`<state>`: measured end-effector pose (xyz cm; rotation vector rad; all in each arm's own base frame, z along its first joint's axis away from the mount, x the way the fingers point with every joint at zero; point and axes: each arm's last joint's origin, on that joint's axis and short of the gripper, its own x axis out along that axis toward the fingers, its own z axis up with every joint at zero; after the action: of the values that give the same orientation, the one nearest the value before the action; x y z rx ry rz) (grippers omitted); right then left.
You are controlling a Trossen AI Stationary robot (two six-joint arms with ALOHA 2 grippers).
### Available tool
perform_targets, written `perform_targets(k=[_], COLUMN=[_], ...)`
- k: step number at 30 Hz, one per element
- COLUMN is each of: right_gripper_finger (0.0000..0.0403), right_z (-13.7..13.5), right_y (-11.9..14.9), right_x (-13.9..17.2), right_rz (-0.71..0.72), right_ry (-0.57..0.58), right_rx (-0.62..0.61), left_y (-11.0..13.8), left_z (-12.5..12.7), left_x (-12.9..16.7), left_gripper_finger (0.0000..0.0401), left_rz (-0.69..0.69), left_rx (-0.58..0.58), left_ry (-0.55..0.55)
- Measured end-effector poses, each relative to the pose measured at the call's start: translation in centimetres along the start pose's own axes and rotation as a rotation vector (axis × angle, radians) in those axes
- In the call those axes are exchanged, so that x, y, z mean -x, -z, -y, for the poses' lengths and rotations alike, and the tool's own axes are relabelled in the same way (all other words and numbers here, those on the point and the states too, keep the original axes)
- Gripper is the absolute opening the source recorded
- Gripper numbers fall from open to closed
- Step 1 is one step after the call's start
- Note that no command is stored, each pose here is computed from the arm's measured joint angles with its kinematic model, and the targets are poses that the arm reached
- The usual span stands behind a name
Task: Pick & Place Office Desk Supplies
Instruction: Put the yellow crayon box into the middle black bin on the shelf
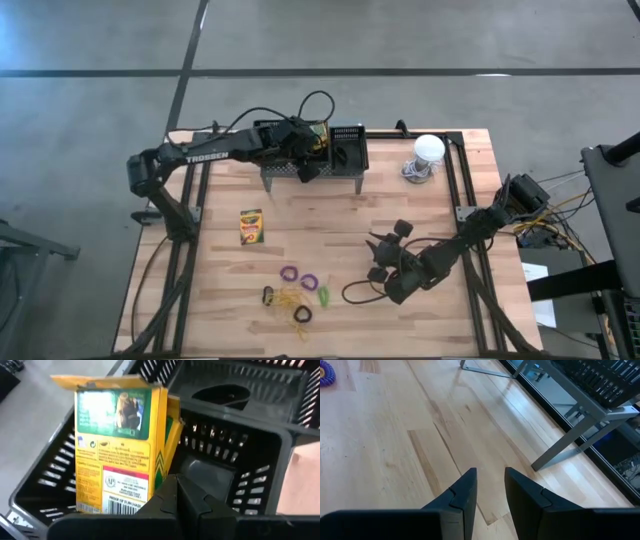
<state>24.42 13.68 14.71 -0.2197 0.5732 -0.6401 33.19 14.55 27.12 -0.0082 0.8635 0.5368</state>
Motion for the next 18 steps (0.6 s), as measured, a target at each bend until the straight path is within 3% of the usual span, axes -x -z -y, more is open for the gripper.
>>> perform_targets(k=[8, 18], right_gripper_finger=[0.0097, 0.0089], right_z=[0.0, 0.0], right_y=[0.0, 0.1], right_x=[0.0, 0.0], right_rz=[0.000, -0.001], right_ry=[0.000, 0.001], right_rx=[0.000, 0.002], left_y=[0.1, -1.5], left_z=[-0.2, 1.1], left_x=[0.0, 1.8], left_gripper_finger=[0.0003, 0.0003], left_rz=[-0.010, 0.058], left_rx=[0.006, -0.033], left_ry=[-0.081, -0.069])
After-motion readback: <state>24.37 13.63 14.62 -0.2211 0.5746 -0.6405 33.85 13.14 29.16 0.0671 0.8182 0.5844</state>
